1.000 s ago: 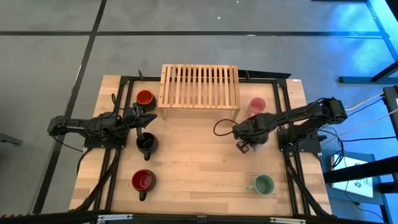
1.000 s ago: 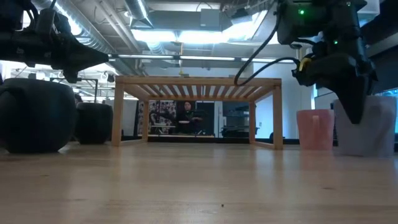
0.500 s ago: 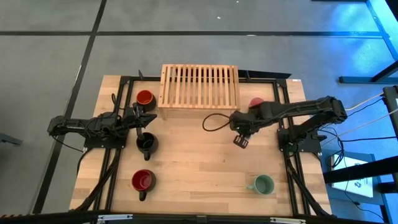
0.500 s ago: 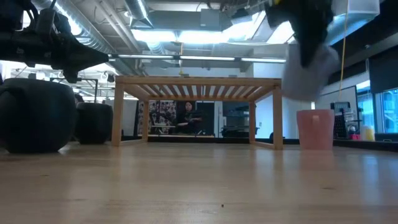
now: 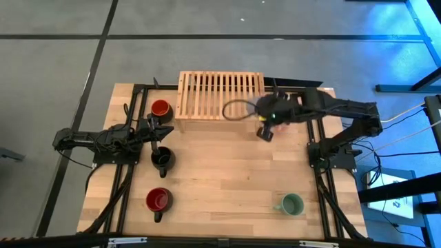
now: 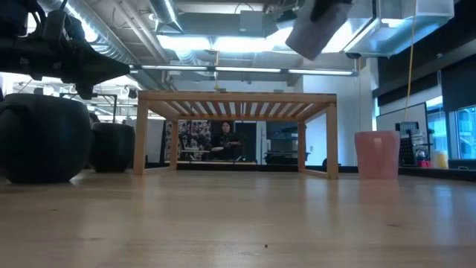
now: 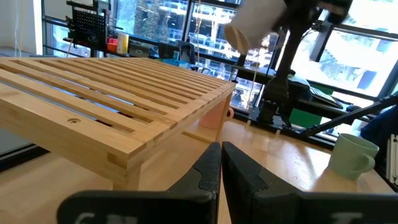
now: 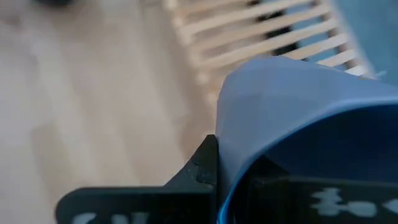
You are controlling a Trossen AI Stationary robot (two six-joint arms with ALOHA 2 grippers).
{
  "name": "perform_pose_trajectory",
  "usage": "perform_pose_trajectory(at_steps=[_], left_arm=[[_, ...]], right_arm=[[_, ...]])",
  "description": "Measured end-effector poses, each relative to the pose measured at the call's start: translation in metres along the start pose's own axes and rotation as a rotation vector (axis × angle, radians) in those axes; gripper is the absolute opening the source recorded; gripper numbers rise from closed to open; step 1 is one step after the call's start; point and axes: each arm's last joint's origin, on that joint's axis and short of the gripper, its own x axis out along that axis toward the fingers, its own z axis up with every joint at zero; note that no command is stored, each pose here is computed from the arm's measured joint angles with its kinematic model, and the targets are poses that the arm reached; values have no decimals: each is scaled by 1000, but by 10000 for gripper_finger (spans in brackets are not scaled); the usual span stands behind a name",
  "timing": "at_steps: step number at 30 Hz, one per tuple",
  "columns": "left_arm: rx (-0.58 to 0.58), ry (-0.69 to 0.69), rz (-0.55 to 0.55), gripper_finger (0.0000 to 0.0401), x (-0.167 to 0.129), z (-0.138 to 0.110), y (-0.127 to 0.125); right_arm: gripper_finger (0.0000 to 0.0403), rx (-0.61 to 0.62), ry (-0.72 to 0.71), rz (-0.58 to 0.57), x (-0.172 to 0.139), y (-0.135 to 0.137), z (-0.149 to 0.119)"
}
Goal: Place coffee mugs
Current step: Put the blue mug on the shelf
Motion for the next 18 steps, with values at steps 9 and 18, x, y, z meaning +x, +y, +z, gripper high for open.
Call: perform_pose_trajectory(at_steps=[9, 18], left_arm=[[-6, 1, -2, 7, 0, 0, 0], [-7, 2, -7, 7, 0, 0, 0]], right_arm=[[2, -4, -8, -73, 16, -49, 44], [2, 119, 92, 54, 45, -96, 59]])
